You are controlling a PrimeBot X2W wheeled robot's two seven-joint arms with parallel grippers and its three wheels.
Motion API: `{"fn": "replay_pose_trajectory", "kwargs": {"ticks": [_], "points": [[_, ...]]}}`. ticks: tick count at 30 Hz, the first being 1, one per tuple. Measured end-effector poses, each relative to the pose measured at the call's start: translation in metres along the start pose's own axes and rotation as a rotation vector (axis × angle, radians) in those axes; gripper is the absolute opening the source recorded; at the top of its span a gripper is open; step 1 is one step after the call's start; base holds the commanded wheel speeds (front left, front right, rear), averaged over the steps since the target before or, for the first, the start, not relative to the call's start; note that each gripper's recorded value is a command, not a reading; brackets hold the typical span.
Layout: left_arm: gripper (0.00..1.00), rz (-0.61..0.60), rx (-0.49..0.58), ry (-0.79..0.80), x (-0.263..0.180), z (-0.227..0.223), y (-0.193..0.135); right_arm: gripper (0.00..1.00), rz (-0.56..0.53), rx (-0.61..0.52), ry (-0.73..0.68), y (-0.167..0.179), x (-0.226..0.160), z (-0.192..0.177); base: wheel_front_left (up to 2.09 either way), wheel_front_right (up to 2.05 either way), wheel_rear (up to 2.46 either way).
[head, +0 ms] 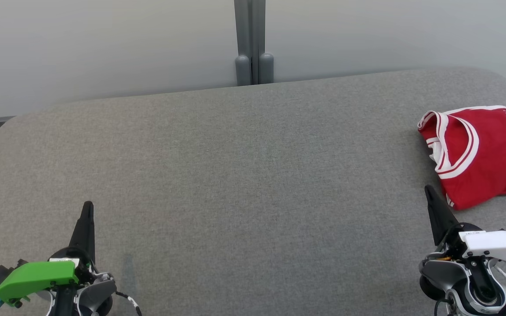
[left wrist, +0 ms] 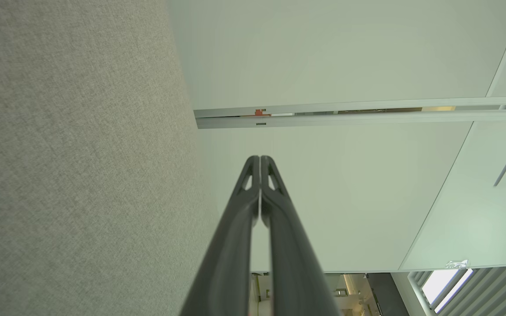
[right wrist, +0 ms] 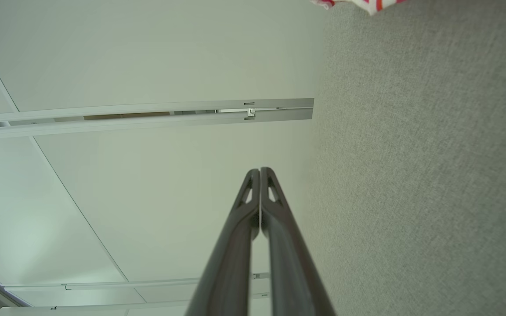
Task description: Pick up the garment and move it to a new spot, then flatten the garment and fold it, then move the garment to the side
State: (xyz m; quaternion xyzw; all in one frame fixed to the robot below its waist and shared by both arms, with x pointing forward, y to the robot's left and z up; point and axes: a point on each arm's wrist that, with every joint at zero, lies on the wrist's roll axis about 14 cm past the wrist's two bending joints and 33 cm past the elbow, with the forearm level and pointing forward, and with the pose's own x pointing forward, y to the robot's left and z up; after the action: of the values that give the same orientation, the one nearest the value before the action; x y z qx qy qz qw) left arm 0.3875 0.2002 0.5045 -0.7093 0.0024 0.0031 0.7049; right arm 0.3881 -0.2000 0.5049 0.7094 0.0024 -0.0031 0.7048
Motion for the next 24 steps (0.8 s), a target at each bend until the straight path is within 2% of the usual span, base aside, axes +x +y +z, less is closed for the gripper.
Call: {"fn": "replay_pose_trajectory", "kwargs": {"ticks": [24], "points": [[0.00, 0.000, -0.001, -0.001, 0.0000, 0.0001, 0.0001, 0.00, 0.000, 0.001, -0.001, -0.0001, -0.0001, 0.0003, 0.00, 0.00, 0.00]]}}
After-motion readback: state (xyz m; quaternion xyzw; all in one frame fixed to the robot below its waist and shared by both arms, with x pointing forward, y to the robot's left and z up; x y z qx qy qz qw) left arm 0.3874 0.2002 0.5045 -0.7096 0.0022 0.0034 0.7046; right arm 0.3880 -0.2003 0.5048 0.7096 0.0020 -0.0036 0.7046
